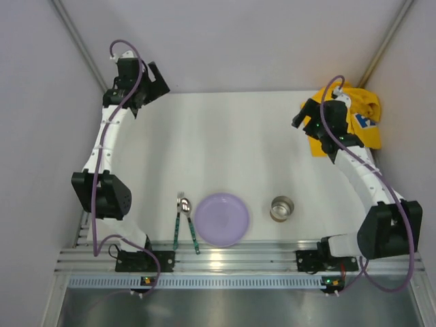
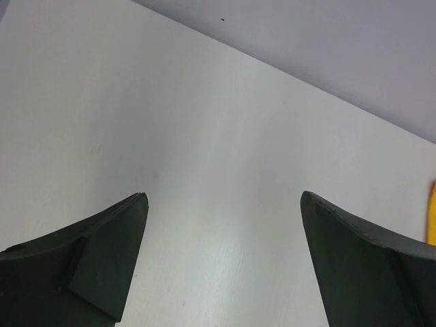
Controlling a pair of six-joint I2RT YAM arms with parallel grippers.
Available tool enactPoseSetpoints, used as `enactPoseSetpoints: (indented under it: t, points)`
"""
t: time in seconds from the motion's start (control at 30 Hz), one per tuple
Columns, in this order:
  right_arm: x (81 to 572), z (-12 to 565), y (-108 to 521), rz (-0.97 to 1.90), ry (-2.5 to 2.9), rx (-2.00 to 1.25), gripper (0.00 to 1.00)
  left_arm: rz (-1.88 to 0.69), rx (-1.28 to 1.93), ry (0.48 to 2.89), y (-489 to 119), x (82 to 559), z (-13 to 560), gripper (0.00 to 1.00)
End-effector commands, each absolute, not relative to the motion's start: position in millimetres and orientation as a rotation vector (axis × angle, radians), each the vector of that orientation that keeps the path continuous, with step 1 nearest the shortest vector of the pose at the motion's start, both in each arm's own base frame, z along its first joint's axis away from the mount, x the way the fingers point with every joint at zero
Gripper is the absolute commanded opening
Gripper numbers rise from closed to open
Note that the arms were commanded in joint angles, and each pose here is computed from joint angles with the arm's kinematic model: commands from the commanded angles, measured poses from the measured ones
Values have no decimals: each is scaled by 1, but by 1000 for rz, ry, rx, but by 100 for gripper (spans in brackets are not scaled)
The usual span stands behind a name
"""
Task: Set the dinner table for one person
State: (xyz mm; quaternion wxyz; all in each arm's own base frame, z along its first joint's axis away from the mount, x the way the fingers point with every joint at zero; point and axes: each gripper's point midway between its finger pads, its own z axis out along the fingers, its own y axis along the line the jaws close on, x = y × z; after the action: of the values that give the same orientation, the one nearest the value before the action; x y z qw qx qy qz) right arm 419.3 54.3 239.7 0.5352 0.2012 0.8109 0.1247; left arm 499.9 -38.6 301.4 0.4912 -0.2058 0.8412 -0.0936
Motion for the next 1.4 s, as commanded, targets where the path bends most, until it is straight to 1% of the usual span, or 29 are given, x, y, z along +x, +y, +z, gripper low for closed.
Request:
enactPoseSetpoints:
  t: [0.0,0.03,0.07,0.1,0.17,0.2,0.23,0.27,0.33,0.37,0.4,0.43,0.47,0.53,0.57,0.67,0.8,1.0,1.03,1.13,1.17,1.23,1.27,1.33,1.37]
  points:
    - [411,241,26,326,1992,631,100,-367,-516,2064,-57,496,312,99]
    - [416,244,22,351,1987,637,100,-426,-485,2073,-67,495,312,99]
    - [421,246,-1,338,1967,693,100,-469,-465,2076,-75,495,312,99]
    - [427,238,-8,344,1986,715,100,-484,-443,2089,-83,490,307,99]
    - [437,242,-40,313,1959,802,100,-447,-416,2102,-91,485,302,99]
    - [447,237,-51,306,1966,840,100,-438,-366,2129,-106,480,294,99]
    - [447,230,-68,274,1976,895,100,-400,-334,2166,-111,476,285,99]
    - [450,223,-77,252,1987,930,100,-409,-278,2197,-130,470,279,99]
    - [460,204,-91,225,2035,992,100,-334,-237,2233,-137,464,264,99]
    - [464,179,-98,211,2089,1037,100,-342,-199,2237,-153,459,261,99]
    - [472,182,-102,202,2091,1048,100,-338,-181,2260,-158,454,250,99]
    - [460,165,-104,152,2175,1107,100,-347,-174,2270,-163,452,245,99]
    - [459,155,-111,90,2200,1147,100,-363,-165,2278,-169,449,242,99]
    - [460,129,-114,53,2265,1185,100,-372,-150,2307,-175,447,230,99]
    - [456,109,-116,24,2311,1212,100,-372,-141,2314,-178,447,227,99]
    - [443,80,-119,-55,2395,1277,100,-355,-127,2339,-179,447,216,99]
    - [433,59,-124,-132,2436,1326,100,-351,-118,2368,-181,448,202,99]
    - [438,36,-126,-159,2472,1351,99,-350,-108,2386,-183,450,192,99]
    - [439,34,-127,-156,2472,1357,98,-349,-108,2386,-183,450,192,99]
    - [450,26,-123,-132,2475,1349,84,-336,-104,2392,-181,449,189,99]
    - [454,19,-122,-132,2480,1346,71,-333,-99,2391,-181,448,190,99]
    - [463,18,-122,-126,2464,1338,53,-321,-92,2388,-179,447,191,99]
    - [468,15,-120,-108,2455,1331,33,-312,-92,2383,-177,447,193,99]
    - [476,14,-115,-74,2447,1319,15,-301,-86,2381,-176,446,194,99]
    - [479,14,-108,-42,2456,1310,0,-296,-87,2374,-174,446,197,99]
